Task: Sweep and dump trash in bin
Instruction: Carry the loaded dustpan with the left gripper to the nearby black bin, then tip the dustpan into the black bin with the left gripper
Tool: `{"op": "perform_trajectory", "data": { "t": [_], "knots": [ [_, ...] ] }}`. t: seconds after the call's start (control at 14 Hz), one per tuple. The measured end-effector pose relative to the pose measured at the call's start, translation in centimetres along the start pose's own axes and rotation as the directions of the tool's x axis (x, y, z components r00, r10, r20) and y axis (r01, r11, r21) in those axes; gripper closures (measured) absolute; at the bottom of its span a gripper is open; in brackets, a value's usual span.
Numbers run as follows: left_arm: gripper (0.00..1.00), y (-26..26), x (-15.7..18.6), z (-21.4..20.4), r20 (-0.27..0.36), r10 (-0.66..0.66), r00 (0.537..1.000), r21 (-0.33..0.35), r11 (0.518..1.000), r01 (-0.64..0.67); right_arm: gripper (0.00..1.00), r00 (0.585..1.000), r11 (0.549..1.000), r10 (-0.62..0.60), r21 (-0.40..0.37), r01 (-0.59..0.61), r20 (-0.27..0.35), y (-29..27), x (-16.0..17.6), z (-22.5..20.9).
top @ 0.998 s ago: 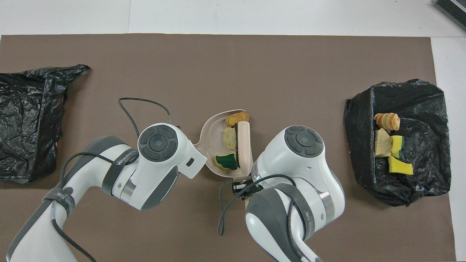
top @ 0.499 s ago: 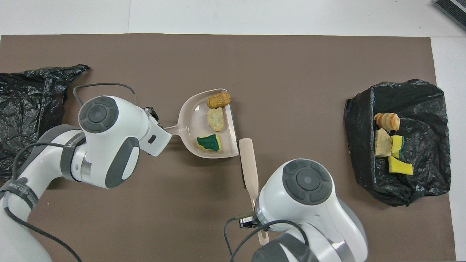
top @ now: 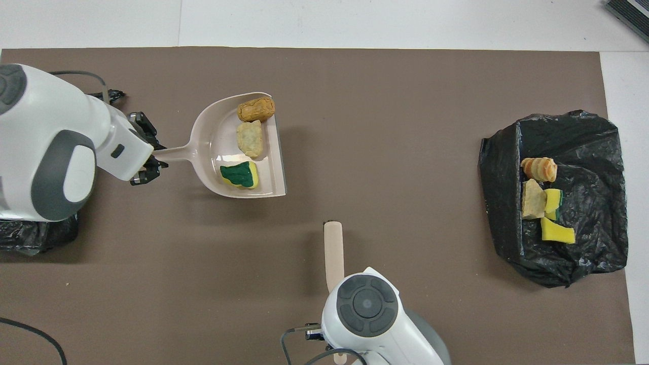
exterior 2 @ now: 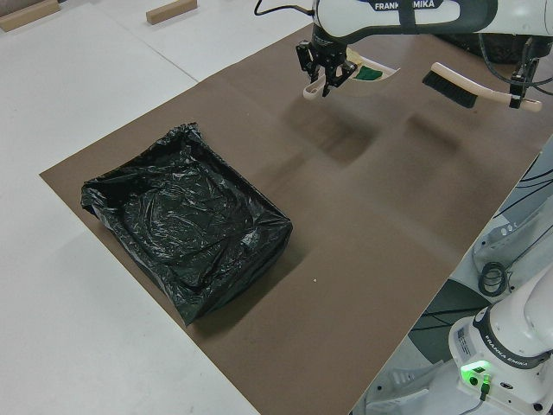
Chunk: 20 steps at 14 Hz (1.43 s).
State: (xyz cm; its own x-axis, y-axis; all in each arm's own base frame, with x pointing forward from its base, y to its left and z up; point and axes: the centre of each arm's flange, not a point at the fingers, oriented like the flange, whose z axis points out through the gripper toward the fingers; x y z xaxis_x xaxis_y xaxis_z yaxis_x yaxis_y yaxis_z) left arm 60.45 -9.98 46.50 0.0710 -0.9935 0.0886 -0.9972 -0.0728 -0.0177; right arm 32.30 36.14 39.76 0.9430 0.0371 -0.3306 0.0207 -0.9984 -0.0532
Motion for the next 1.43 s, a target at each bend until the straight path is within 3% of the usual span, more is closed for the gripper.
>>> {"op": "perform_trajectory", "data": {
  "t": [0.36, 0.64, 0.78, 0.93, 1.14, 1.43],
  "knots": [
    [0.69, -2.7, -13.0, -4.3, 0.002, 0.044, 0.999, -0.01, 0.999, -0.044, 0.73, 0.999, 0.999, 0.037, -0.024, -0.037, 0.024, 0.3, 1.0, 5.0],
    [0.69, -3.1, -24.3, -5.5, 0.012, 0.059, 0.998, 0.015, 0.998, -0.059, 0.73, 0.999, 0.999, 0.044, -0.029, -0.044, 0.03, 0.5, 1.0, 5.6],
    [0.69, -2.7, -30.2, -7.1, 0.034, 0.079, 0.996, 0.044, 0.996, -0.081, 0.59, 0.998, 0.999, 0.045, -0.031, -0.044, 0.031, 0.6, 1.0, 5.7],
    [0.69, -2.0, -35.7, -8.7, 0.065, 0.073, 0.995, 0.071, 0.995, -0.077, 0.36, 0.999, 0.999, 0.041, -0.018, -0.041, 0.017, 0.3, 1.2, 5.1],
    [0.69, -2.0, -39.5, -10.3, 0.203, 0.097, 0.974, 0.075, 0.991, -0.114, 0.02, 0.997, 0.997, 0.058, 0.046, -0.056, -0.047, 0.9, 3.8, 1.0],
    [0.69, -3.8, -40.1, -10.9, 0.46, 0.145, 0.876, 0.066, 0.978, -0.197, 0.0, 0.976, 0.991, 0.103, 0.099, -0.086, -0.191, 6.2, 9.5, -6.8]
  ]
}}
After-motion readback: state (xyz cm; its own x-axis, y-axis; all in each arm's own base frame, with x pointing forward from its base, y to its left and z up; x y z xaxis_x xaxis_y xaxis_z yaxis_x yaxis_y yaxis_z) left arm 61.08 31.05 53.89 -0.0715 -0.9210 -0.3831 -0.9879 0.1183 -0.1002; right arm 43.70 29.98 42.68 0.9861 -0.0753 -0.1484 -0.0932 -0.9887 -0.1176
